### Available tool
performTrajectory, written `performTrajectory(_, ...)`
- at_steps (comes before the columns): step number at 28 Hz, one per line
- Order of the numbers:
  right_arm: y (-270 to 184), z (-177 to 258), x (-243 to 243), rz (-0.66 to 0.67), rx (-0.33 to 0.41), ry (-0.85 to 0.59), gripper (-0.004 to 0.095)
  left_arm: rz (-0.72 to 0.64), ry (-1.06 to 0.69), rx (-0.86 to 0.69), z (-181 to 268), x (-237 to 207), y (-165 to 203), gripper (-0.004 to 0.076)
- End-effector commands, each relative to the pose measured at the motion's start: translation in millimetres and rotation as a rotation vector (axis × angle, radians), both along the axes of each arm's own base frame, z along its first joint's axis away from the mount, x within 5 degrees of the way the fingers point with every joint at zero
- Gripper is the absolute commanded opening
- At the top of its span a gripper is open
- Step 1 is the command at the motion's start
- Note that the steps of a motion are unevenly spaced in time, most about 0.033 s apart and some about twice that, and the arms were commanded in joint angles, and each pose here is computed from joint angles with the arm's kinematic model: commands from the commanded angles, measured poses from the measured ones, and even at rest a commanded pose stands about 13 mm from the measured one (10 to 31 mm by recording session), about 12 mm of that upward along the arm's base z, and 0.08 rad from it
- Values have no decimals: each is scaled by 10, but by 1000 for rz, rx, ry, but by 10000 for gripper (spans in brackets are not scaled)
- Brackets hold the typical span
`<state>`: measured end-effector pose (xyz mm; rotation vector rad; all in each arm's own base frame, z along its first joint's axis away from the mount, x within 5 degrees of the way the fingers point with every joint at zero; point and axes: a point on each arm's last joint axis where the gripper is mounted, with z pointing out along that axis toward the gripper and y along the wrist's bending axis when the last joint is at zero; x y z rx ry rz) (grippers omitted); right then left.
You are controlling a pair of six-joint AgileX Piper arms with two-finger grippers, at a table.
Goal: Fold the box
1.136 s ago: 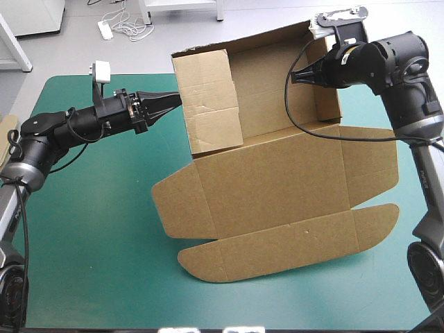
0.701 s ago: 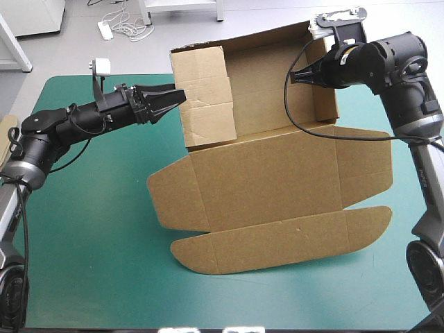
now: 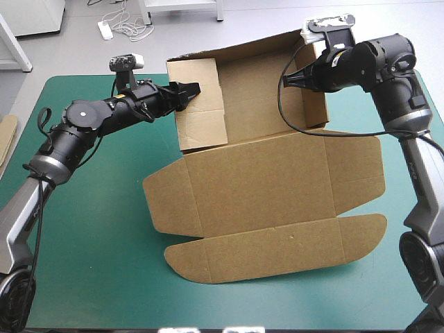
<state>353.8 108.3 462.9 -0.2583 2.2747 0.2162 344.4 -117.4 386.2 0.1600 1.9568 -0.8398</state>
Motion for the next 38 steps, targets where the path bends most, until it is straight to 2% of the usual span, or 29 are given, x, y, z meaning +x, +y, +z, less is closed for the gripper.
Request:
performTrajectory(1, 83, 231, -98, 51, 139, -89, -17, 11, 3, -6, 239, -59, -11, 489)
performTrajectory(7, 201, 3, 96, 49, 193, -7, -15, 83, 94, 155, 374, 2, 80, 460)
performTrajectory(9, 253, -81, 159, 35, 189, 12, -6, 103, 142, 211, 394, 36, 107, 444)
performTrajectory(16, 456, -376, 278, -17, 66, 78, -3, 119, 281, 371, 263, 191, 14, 431)
performTrajectory(21, 440, -555, 341, -97, -20, 149, -3, 149, 332, 514, 65, 274, -161, 356)
performTrajectory(26, 452, -737, 411, -123, -55, 221, -3, 135, 398, 521, -137, 359, -265, 262)
performTrajectory(35, 452, -778, 417, -140, -55, 246, -3, 107, 467, 506, -487, 556, -378, 244)
performTrajectory(37, 451, -781, 414, -141, -57, 250, -3, 89, 457, 489, -506, 573, -417, 134)
performTrajectory(38, 451, -781, 414, -141, -57, 250, -3, 84, 447, 484, -508, 585, -426, 16)
